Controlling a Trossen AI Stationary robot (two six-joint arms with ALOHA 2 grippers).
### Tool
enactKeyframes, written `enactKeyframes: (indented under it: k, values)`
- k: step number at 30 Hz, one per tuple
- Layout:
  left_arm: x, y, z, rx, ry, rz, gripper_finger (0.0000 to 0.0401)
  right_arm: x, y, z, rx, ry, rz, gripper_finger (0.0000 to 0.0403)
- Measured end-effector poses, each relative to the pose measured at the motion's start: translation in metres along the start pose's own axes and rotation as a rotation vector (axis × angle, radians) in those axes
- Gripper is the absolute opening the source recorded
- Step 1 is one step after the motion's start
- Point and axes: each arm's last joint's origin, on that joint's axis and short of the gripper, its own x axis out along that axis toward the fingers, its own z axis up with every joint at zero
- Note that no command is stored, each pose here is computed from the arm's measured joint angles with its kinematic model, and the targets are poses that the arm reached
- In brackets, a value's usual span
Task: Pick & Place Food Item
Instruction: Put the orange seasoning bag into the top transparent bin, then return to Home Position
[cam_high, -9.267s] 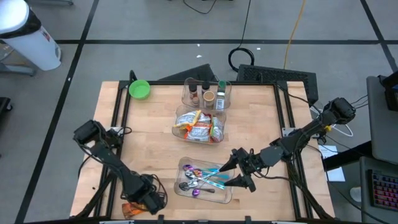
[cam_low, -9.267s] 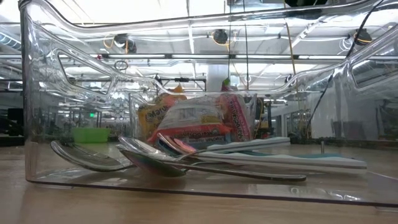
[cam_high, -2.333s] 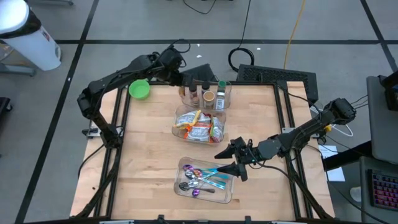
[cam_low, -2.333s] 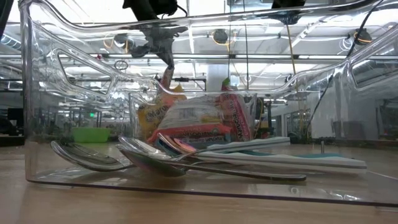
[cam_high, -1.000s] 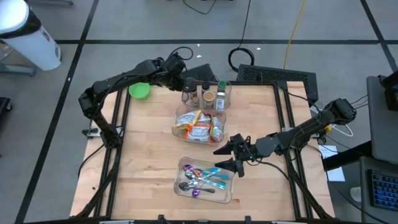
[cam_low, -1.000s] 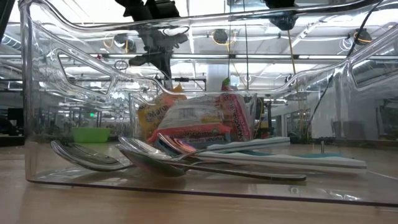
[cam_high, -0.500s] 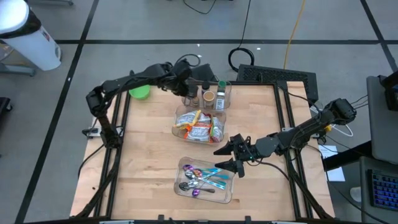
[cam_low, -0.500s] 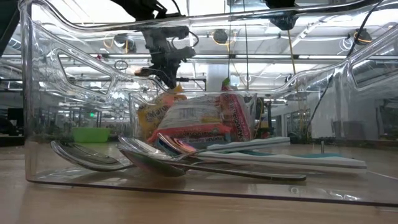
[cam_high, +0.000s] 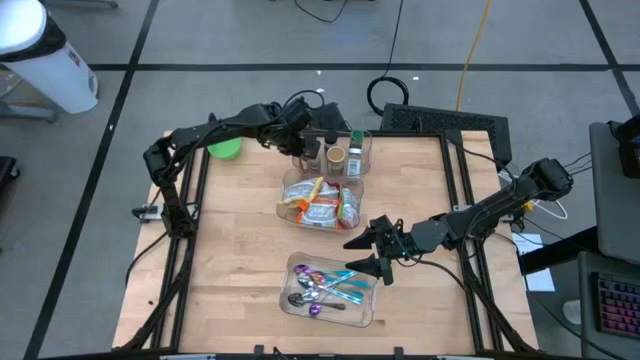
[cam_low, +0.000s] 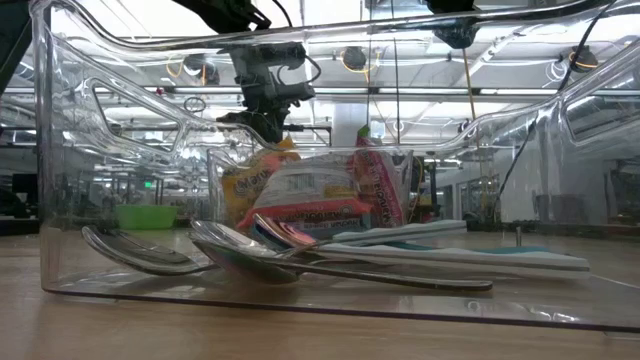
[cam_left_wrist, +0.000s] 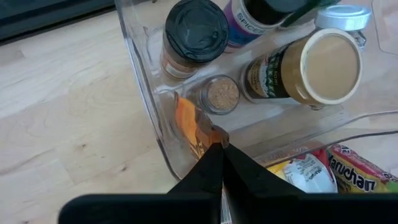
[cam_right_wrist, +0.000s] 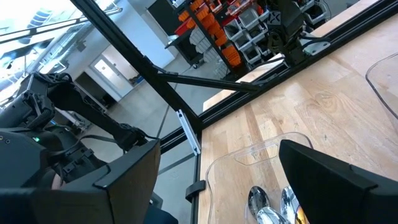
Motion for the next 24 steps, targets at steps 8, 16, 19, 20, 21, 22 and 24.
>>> enactKeyframes:
  k: [8, 16, 19, 20, 21, 22, 24]
  values:
    - [0.000, 0.002, 0.002, -0.022, -0.007, 0.009, 0.0031, 0.000, 0.000, 0.000, 0.000, 0.002, 0.003, 0.0320]
    - [0.000, 0.003, 0.003, -0.028, -0.012, 0.008, 0.0107, 0.000, 0.000, 0.000, 0.000, 0.003, 0.003, 0.0320]
    - [0.000, 0.004, 0.003, -0.028, -0.011, 0.008, 0.0139, 0.000, 0.000, 0.000, 0.000, 0.003, 0.003, 0.0320]
    - [-0.001, 0.004, 0.004, -0.030, -0.012, 0.005, 0.0148, 0.000, 0.000, 0.000, 0.000, 0.003, 0.003, 0.0320]
    - [-0.004, 0.005, 0.004, -0.028, -0.012, -0.005, 0.0156, 0.000, 0.000, 0.000, 0.000, 0.003, 0.003, 0.0320]
    - [-0.007, 0.006, 0.005, -0.024, -0.014, -0.013, 0.0164, 0.000, 0.000, 0.000, -0.001, 0.003, 0.003, 0.0320]
    - [-0.016, 0.006, 0.005, -0.003, -0.031, -0.043, 0.0176, 0.000, -0.001, 0.001, -0.012, 0.000, 0.001, 0.0320]
